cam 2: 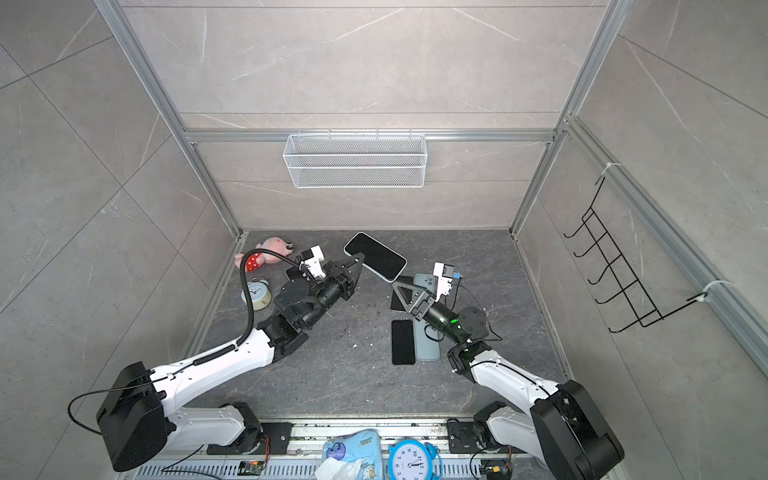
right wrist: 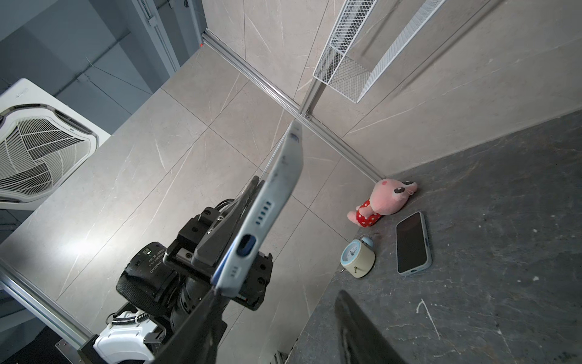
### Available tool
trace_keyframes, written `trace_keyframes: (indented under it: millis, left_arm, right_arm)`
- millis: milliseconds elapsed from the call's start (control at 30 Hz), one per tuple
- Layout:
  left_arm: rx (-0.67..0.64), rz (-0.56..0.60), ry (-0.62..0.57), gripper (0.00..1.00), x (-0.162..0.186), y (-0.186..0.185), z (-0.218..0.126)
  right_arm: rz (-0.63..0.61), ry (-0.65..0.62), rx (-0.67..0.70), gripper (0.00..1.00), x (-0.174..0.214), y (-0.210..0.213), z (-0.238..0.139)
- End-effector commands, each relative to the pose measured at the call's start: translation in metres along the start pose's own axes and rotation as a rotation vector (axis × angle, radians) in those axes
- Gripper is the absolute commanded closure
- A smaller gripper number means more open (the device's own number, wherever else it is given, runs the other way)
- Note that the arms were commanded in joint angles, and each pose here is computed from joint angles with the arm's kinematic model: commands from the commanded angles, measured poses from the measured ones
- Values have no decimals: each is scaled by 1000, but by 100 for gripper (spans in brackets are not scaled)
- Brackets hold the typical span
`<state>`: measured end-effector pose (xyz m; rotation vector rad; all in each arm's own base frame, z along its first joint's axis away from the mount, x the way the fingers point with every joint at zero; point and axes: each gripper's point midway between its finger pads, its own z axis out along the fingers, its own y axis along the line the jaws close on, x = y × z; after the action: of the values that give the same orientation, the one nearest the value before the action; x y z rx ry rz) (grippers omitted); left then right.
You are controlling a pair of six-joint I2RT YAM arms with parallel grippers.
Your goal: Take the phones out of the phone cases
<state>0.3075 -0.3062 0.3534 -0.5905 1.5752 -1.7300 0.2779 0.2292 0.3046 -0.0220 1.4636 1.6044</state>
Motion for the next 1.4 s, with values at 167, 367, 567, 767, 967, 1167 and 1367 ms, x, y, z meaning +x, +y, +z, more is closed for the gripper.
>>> trace_keyframes:
  millis: [167,367,567,767,967,1167,1367]
  left_arm:
    - [198,-27,-4,100,-3,-56,-4]
    - [201,-26,2,100,0,-55,-1]
    - [199,-22,12,100,5,-54,2]
    - [203,-17,25,100,12,-53,5]
    - [209,0,35,100,17,-56,6]
    - [219,9,45,100,22,-58,6]
    - [232,25,53,100,27,-61,5]
  right_arm:
    - [-6,-20,-51,41,-10,12,4]
    - [-1,-15,-52,41,-10,12,6]
    - [7,-21,-64,41,-12,14,7]
    - [18,-28,-62,41,-13,12,9]
    - [36,-39,-79,42,-16,12,11]
    - [54,-51,-81,42,-20,12,14]
    - [87,-64,-61,43,-22,5,16]
